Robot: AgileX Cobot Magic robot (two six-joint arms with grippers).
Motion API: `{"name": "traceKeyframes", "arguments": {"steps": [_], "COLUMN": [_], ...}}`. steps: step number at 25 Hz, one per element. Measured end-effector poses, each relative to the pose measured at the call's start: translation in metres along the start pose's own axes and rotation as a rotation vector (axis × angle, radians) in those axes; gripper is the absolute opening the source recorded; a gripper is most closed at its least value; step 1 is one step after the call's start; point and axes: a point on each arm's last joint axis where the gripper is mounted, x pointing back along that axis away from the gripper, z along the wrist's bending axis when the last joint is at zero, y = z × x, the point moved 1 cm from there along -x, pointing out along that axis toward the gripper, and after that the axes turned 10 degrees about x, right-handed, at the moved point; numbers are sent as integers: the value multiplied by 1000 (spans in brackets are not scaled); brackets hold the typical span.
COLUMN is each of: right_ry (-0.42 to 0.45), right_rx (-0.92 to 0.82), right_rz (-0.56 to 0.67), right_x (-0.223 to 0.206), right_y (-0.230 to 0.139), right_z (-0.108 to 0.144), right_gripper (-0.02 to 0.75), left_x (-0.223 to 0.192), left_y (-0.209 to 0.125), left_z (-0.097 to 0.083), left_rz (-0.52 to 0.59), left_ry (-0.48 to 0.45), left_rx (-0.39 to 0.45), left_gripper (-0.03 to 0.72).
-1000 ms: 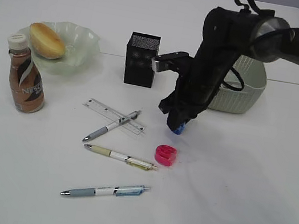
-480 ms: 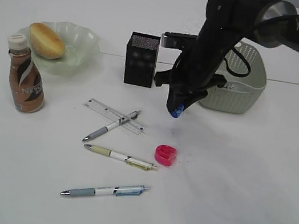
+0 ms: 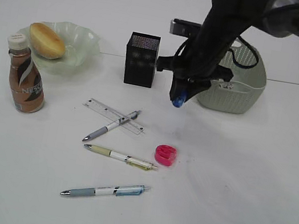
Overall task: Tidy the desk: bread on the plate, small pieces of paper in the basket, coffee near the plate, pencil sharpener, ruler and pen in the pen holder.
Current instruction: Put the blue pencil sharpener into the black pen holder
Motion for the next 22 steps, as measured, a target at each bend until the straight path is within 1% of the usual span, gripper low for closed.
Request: {"name": "traceKeyframes", "arguments": {"steps": [4, 9, 17, 22], "right_ry": [-34, -49, -96, -125], "right_rx": [21, 32, 91, 122], "right_rz": [-58, -139, -522, -686], "right_x": [32, 68, 78, 76], "right_y": [1, 2, 39, 56], "right_z": [3, 7, 5, 2], "right_gripper": [185, 185, 185, 185], "left_x": [0, 0, 0, 0], "left_y": [0, 0, 0, 0], "left_z": [0, 0, 0, 0], "left_rz": [0, 1, 1, 1], "left_ry": [-1, -2, -2, -2], "left_rx": [0, 1, 1, 1], "left_gripper": [307, 307, 307, 307]}}
